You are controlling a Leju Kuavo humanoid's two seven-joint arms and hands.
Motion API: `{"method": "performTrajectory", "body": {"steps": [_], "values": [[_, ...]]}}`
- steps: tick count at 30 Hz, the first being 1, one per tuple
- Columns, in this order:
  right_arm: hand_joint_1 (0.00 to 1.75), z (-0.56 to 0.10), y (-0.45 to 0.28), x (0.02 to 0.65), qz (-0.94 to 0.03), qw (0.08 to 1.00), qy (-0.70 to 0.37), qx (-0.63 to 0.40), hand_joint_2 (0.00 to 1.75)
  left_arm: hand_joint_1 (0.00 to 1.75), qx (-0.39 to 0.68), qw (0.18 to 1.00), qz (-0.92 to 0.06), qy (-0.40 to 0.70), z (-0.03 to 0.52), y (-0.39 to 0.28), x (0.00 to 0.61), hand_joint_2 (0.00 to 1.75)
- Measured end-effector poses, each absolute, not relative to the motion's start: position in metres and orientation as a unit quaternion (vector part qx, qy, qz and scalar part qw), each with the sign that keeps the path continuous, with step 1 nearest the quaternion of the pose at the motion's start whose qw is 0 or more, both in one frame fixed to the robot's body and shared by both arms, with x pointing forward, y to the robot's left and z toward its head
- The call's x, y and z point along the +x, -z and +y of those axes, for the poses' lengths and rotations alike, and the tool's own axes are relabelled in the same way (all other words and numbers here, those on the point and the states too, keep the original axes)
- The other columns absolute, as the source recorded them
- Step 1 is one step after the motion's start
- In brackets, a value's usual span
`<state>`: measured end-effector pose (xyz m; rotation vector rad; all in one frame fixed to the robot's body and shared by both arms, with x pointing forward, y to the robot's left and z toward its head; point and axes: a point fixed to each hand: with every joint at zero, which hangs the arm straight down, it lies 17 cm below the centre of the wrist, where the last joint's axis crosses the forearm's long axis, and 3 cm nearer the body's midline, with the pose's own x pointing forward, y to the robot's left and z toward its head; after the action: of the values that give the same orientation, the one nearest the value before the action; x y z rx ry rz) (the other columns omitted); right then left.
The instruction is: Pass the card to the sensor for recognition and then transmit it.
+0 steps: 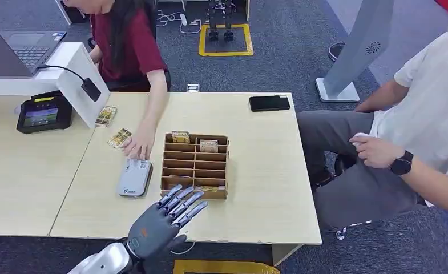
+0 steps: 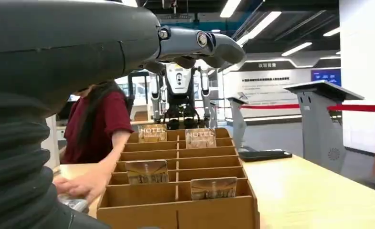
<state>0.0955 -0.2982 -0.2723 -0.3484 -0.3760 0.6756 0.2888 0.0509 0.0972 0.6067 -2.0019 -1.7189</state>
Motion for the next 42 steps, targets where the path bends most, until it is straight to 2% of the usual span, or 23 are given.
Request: {"method": "performTrajectory", "body": {"steps": [12, 28, 33, 42], "values": [[0.00, -0.298, 0.272, 0.096, -0.180, 0.907, -0.340, -0.170, 1.75, 0.00, 0.260, 0.287, -0.690, 0.612, 0.047, -0.068, 0.324, 1.75], [0.00, -0.292, 0.272, 0.099, -0.184, 0.902, -0.350, -0.171, 1.75, 0.00, 0.315, 0.369, -0.654, 0.581, 0.071, -0.050, 0.380, 1.75], [0.00, -0.290, 0.272, 0.099, -0.183, 0.903, -0.351, -0.170, 1.75, 0.00, 0.323, 0.389, -0.649, 0.568, 0.078, -0.048, 0.388, 1.75], [0.00, -0.288, 0.272, 0.099, -0.185, 0.902, -0.351, -0.169, 1.75, 0.00, 0.294, 0.394, -0.668, 0.559, 0.061, -0.052, 0.383, 1.75]]}}
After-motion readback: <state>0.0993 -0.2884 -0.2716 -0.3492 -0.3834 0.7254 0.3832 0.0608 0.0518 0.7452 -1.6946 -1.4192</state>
